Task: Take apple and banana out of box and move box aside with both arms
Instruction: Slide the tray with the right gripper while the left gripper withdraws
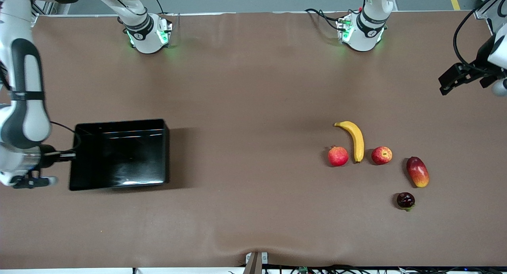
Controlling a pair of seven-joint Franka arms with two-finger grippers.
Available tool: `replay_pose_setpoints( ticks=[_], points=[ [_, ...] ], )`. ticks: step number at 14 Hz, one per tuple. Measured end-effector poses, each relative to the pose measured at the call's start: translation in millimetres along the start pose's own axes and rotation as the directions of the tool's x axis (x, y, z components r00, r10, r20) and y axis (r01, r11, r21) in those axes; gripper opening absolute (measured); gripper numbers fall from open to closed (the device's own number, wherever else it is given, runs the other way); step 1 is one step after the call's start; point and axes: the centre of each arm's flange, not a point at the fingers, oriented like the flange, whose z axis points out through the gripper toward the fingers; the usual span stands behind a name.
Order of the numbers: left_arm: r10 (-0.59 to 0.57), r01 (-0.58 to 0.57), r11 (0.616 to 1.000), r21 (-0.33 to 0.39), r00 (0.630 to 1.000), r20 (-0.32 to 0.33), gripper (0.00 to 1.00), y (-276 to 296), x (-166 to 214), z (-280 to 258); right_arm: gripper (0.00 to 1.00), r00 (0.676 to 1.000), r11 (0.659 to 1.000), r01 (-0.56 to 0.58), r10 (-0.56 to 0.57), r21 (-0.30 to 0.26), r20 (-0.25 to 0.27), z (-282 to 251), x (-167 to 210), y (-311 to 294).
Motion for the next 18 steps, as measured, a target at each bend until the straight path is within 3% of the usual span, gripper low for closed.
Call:
replay_pose_setpoints(
  ticks=[3,6,8,12,18],
  points=[
    [0.018,-0.016,0.998,-0.056,0.999,0.035,1.00,-7.0,-8.6,7.7,0.05,0.996,0.996,-0.085,0.086,0.026,-0.018,10.8,-17.7,68.0],
    [0.034,-0.031,0.998,-0.063,0.998,0.050,1.00,0.5,-16.8,9.3,0.05,0.993,0.991,-0.121,0.121,0.059,0.002,38.1,-21.7,91.3],
    [0.039,-0.036,0.998,-0.059,0.998,0.046,1.00,5.8,-19.5,7.1,0.05,0.997,0.995,-0.075,0.075,0.065,-0.009,50.9,-20.9,102.1],
    [0.040,-0.037,0.998,-0.058,0.998,0.045,1.00,6.9,-20.0,6.9,0.05,0.996,0.998,0.030,-0.026,0.046,-0.080,69.7,-11.5,116.4],
    [0.043,-0.040,0.998,-0.057,0.998,0.054,1.00,9.0,-16.9,14.7,0.05,0.996,0.998,-0.005,0.010,0.058,-0.088,71.5,-8.6,114.0]
  ],
)
